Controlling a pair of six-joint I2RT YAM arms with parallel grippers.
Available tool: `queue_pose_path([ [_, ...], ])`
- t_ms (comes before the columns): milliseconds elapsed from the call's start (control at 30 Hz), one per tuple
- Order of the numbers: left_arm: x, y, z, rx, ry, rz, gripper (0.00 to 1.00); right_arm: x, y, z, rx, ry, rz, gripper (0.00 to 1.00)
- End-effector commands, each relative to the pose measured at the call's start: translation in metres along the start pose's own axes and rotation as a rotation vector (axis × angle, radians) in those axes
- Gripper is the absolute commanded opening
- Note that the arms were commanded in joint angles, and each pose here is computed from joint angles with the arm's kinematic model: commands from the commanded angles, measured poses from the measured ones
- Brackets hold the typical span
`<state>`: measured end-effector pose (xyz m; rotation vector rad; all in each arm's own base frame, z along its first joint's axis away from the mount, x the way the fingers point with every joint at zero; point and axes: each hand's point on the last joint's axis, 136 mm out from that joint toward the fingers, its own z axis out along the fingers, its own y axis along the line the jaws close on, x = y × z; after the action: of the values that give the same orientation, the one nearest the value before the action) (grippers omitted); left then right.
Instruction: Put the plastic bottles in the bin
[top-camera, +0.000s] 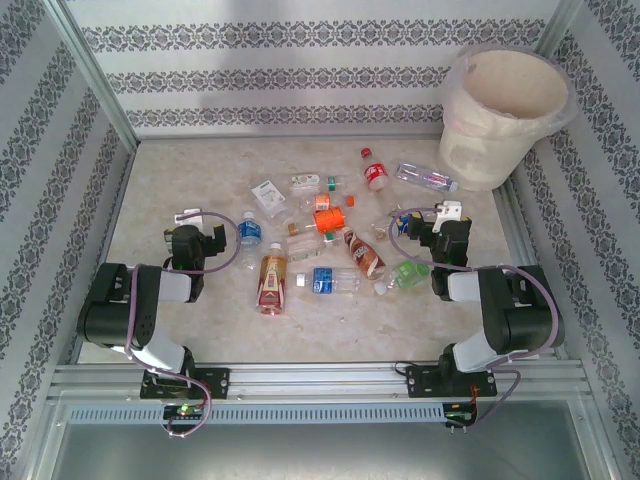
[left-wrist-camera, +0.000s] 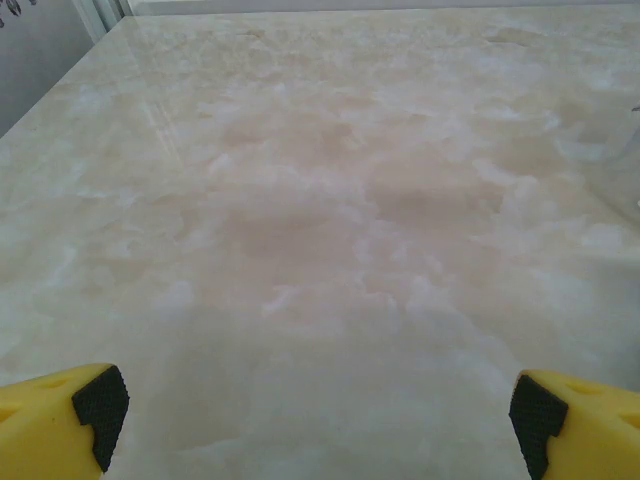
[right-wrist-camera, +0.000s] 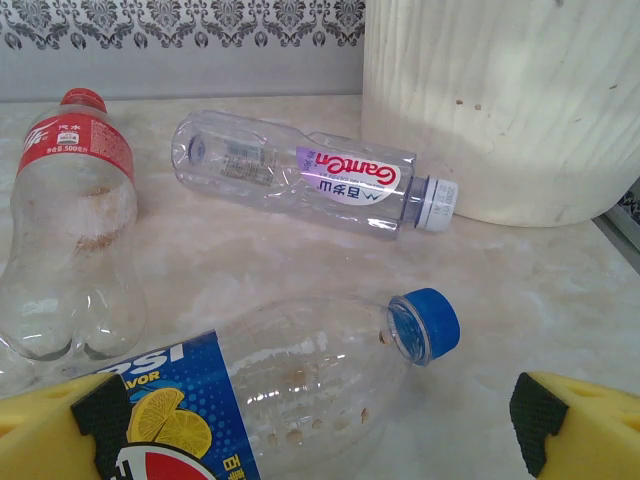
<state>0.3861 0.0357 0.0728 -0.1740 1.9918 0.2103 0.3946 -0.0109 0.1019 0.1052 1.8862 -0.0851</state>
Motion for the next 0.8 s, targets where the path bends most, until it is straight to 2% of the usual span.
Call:
queue_pose_path([
  [0, -0.0149, -0.0013, -0.0009, -0.006, -0.056, -0.030, 1.00, -0.0051, 0.0000, -0.0012, 0.007, -0.018, 0.002, 0.98],
  [767, -0.0194, -0.0016, -0.0025, -0.002, -0.053, -0.029, 1.00, -0.0065, -0.0007, -0.0025, -0.003, -0.025, 0.013, 0.98],
])
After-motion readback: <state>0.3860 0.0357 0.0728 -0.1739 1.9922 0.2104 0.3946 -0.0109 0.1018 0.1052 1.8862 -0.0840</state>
